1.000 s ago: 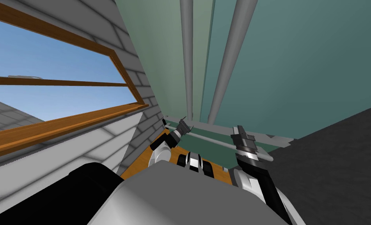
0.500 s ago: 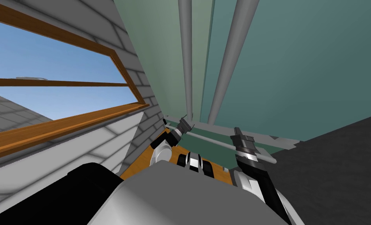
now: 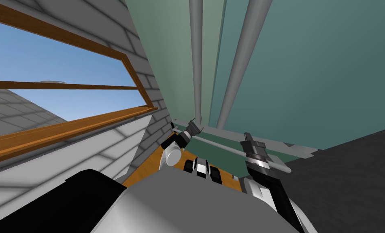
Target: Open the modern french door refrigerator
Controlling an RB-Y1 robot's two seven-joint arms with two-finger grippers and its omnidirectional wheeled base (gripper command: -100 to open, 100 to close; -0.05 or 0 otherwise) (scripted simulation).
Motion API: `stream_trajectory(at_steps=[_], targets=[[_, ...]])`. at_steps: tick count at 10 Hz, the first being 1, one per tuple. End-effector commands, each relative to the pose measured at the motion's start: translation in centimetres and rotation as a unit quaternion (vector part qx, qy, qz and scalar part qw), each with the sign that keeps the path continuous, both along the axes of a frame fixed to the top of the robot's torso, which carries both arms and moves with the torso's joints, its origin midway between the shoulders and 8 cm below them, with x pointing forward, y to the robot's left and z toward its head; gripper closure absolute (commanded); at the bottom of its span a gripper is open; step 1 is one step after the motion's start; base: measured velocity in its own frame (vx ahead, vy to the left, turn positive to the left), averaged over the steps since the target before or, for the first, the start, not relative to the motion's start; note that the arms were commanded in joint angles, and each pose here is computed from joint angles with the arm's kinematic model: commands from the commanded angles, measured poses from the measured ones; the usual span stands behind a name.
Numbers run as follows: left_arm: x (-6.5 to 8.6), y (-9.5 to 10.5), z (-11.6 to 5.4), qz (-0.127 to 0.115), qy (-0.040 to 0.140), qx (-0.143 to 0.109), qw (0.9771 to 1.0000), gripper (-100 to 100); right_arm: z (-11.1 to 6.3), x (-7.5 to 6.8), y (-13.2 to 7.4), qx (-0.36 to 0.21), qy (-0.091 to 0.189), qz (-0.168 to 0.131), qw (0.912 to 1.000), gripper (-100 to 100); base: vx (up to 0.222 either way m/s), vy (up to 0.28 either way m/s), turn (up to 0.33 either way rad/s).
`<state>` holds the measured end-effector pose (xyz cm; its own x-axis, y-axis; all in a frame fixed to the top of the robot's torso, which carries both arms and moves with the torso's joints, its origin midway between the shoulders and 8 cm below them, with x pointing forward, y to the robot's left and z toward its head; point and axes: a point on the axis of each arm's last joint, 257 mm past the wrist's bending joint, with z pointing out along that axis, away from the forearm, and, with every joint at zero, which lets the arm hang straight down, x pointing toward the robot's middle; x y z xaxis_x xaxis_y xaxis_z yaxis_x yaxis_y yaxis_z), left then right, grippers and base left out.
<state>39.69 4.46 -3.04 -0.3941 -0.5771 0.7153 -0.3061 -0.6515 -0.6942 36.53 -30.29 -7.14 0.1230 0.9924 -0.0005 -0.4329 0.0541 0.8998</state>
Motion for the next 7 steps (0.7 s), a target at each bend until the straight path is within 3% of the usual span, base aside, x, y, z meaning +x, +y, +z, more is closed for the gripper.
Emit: stream_trajectory(at_steps=[1, 2, 3, 7], targets=[[0.7, -1.1, 0.4, -0.012, -0.001, -0.001, 0.9999, -100, 0.0, -0.1, -0.2, -0.001, 0.001, -0.002, 1.0000, 0, -0.003, -0.006, 0.066], [0.6, -0.6, 0.1, -0.006, 0.000, 0.000, 1.0000, -100, -0.1, -0.2, -0.4, -0.001, 0.001, -0.004, 1.0000, 0, -0.015, -0.002, -0.005], [-0.2, -0.1, 0.1, -0.002, -0.001, -0.001, 1.0000, 100, 0.0, -0.2, -0.4, -0.001, 0.000, -0.004, 1.0000, 0, 0.009, 0.011, -0.112], [-1.4, 1.2, -0.2, 0.012, -0.001, 0.000, 0.9999, 100, -0.2, -0.4, -0.5, -0.002, 0.001, -0.006, 1.0000, 0, 0.013, 0.013, -0.068]])
